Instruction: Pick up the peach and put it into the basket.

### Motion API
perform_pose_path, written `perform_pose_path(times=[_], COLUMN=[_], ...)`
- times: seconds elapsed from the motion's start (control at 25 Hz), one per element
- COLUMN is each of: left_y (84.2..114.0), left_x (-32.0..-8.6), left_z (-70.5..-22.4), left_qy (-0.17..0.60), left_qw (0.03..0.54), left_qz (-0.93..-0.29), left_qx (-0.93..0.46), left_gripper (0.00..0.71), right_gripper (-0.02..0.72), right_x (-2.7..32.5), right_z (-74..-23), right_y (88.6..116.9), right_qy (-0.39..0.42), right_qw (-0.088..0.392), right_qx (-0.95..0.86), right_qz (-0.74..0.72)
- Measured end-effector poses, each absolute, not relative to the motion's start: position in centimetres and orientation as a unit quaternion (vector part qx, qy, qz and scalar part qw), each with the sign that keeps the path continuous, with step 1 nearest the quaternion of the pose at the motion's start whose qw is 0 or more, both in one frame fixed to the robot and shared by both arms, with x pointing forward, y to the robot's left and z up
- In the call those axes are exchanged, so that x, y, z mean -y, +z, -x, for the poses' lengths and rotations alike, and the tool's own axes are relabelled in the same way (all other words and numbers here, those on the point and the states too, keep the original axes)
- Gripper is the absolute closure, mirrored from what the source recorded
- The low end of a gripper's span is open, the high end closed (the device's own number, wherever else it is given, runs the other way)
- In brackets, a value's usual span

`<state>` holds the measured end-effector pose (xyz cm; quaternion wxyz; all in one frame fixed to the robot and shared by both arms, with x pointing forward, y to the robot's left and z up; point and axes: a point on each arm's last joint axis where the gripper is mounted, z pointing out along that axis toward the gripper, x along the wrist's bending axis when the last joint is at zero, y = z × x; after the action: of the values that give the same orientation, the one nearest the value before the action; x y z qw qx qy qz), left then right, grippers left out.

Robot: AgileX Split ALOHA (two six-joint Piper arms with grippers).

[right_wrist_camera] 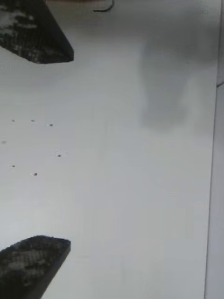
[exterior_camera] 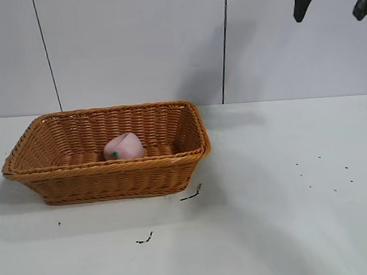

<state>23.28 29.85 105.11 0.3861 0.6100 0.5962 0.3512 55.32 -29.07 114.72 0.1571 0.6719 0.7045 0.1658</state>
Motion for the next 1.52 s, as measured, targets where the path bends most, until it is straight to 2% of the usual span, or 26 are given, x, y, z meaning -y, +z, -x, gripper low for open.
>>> perform_pose_path(times=[0.2, 0.36, 0.52, 0.68, 0.88, 1.08, 1.52], left_y=[105.1, 105.1, 105.1, 105.1, 105.1, 105.1, 105.1], left_x=[-29.8, -29.8, -29.8, -29.8, -29.8, -29.8, -29.8], left_z=[-23.3, -23.3, -23.3, -23.3, -23.3, -23.3, -23.3], left_qy=[0.351, 0.351, 0.351, 0.351, 0.351, 0.351, 0.351], left_qw=[0.386, 0.386, 0.386, 0.386, 0.386, 0.386, 0.386], left_qz=[-0.610, -0.610, -0.610, -0.610, -0.610, -0.610, -0.610], left_qx=[-0.596, -0.596, -0.596, -0.596, -0.596, -0.596, -0.596], left_gripper=[0.017, 0.017, 0.017, 0.017, 0.017, 0.017, 0.017], right_gripper=[0.008, 0.008, 0.008, 0.008, 0.008, 0.008, 0.008], right_x=[29.3, 29.4, 29.5, 29.6, 29.7, 29.7, 29.7], right_z=[-46.5, -39.9, -34.4, -29.9, -26.4, -23.8, -23.5], right_y=[113.3, 110.4, 107.6, 105.4, 105.1, 105.4, 105.4], right_qy=[0.156, 0.150, 0.184, 0.241, 0.323, 0.378, 0.386], right_qw=[0.146, 0.140, 0.173, 0.230, 0.311, 0.365, 0.371], right_qx=[-0.705, -0.705, -0.697, -0.679, -0.644, -0.613, -0.609], right_qz=[-0.677, -0.679, -0.672, -0.655, -0.620, -0.590, -0.586])
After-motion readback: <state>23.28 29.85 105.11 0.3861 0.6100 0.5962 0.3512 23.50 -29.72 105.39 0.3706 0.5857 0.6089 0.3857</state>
